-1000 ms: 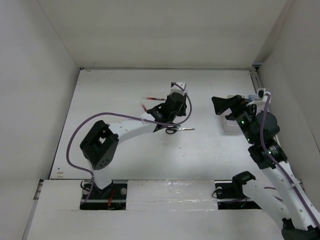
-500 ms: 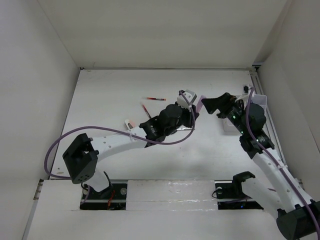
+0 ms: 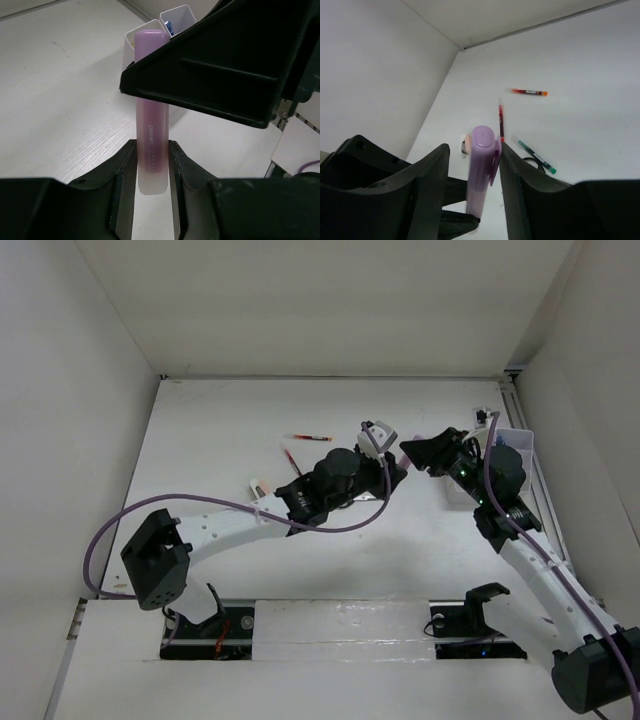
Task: Sort the stationery into containers
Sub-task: Place the stationery in the storage box, then pick up the pen from the center of the board, then place the pen in the storage box.
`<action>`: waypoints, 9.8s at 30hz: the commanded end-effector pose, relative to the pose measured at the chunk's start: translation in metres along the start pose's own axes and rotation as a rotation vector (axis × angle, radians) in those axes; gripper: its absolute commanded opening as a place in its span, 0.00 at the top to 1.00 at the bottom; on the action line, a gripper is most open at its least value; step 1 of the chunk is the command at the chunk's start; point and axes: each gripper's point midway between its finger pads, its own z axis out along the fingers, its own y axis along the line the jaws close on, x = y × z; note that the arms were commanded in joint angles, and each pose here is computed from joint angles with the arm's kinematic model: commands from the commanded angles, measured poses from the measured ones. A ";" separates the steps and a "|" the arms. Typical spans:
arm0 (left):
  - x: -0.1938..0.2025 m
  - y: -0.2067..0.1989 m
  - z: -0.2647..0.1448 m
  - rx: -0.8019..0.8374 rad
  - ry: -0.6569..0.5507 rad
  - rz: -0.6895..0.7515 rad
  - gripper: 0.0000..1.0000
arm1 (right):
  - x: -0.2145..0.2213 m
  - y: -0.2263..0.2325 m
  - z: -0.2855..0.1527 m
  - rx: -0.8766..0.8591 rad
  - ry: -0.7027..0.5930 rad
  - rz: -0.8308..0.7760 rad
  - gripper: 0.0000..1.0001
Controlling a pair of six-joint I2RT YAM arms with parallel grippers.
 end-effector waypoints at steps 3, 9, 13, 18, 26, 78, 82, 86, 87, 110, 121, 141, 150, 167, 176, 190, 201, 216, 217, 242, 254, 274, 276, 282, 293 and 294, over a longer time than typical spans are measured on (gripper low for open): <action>-0.043 -0.020 -0.015 0.076 -0.116 -0.003 1.00 | -0.004 0.016 0.007 -0.094 0.007 -0.013 0.74; -0.048 -0.014 -0.019 0.042 -0.134 -0.006 0.72 | -0.021 0.005 0.011 -0.033 -0.059 -0.089 1.00; -0.040 0.007 -0.024 -0.070 -0.111 -0.021 0.00 | -0.058 -0.025 0.009 0.131 -0.185 -0.222 1.00; -0.029 0.040 -0.047 -0.267 -0.045 -0.088 0.00 | -0.087 -0.088 -0.003 0.380 -0.279 -0.383 1.00; 0.009 0.055 -0.108 -0.333 0.037 -0.222 0.00 | -0.142 -0.139 -0.027 0.533 -0.527 -0.528 1.00; 0.058 0.102 -0.155 -0.604 0.067 -0.361 0.00 | -0.156 -0.070 0.000 0.553 -0.528 -0.576 0.00; 0.071 0.108 -0.141 -0.688 0.111 -0.388 0.00 | -0.130 -0.037 -0.017 0.679 -0.449 -0.477 0.00; 0.073 0.111 -0.128 -0.709 0.126 -0.382 0.00 | -0.085 0.007 -0.007 0.334 -0.313 -0.503 0.00; 0.072 0.116 -0.126 -0.714 0.125 -0.361 0.00 | -0.076 0.015 -0.009 0.285 -0.312 -0.484 0.00; 0.095 0.253 -0.072 -1.157 0.254 -0.599 0.00 | 0.004 0.017 -0.040 0.173 -0.075 -0.365 0.01; 0.131 0.305 -0.060 -1.303 0.306 -0.680 0.15 | 0.027 0.033 -0.053 0.042 -0.013 -0.317 0.05; 0.183 0.311 -0.083 -1.459 0.413 -0.696 0.76 | 0.031 0.030 -0.052 0.046 -0.005 -0.318 0.07; 0.205 0.309 -0.080 -1.396 0.470 -0.679 1.00 | 0.031 0.030 -0.050 0.048 -0.006 -0.318 0.07; 0.013 0.179 -0.092 -0.836 -0.105 -0.301 1.00 | 0.022 0.052 -0.042 -0.077 -0.040 -0.225 0.09; -0.014 0.063 -0.107 -0.239 -0.203 -0.161 1.00 | 0.009 0.089 -0.039 -0.224 -0.050 -0.182 0.09; -0.026 0.002 -0.117 0.103 -0.196 -0.107 1.00 | 0.045 0.100 0.004 -0.310 0.037 -0.131 0.14; -0.015 -0.005 -0.109 0.142 -0.150 -0.101 1.00 | 0.040 0.104 0.009 -0.308 0.019 -0.130 0.34; -0.014 0.011 -0.107 0.052 -0.136 -0.088 0.37 | 0.034 0.109 0.024 -0.299 0.007 -0.174 1.00; -0.019 0.014 -0.109 0.033 -0.153 -0.090 0.01 | 0.034 0.105 0.025 -0.279 0.002 -0.188 1.00; 0.042 0.096 -0.165 -0.464 -0.008 -0.315 0.00 | -0.101 -0.156 0.008 0.600 -0.298 -0.482 1.00; 0.087 0.104 -0.164 -0.488 0.103 -0.301 0.00 | -0.151 -0.228 -0.061 0.987 -0.511 -0.365 1.00; 0.084 0.082 -0.161 -0.354 0.103 -0.318 0.00 | -0.171 -0.299 -0.114 1.195 -0.666 -0.197 0.96; 0.084 0.082 -0.161 -0.354 0.103 -0.318 0.00 | -0.168 -0.306 -0.115 1.207 -0.665 -0.181 0.96; 0.085 0.080 -0.160 -0.343 0.109 -0.320 0.00 | -0.163 -0.317 -0.107 1.174 -0.657 -0.164 0.96; 0.086 0.079 -0.158 -0.334 0.115 -0.312 0.00 | -0.141 -0.334 -0.096 1.149 -0.609 -0.126 0.93; 0.086 0.079 -0.158 -0.334 0.115 -0.312 0.00 | -0.139 -0.333 -0.098 1.149 -0.609 -0.126 0.93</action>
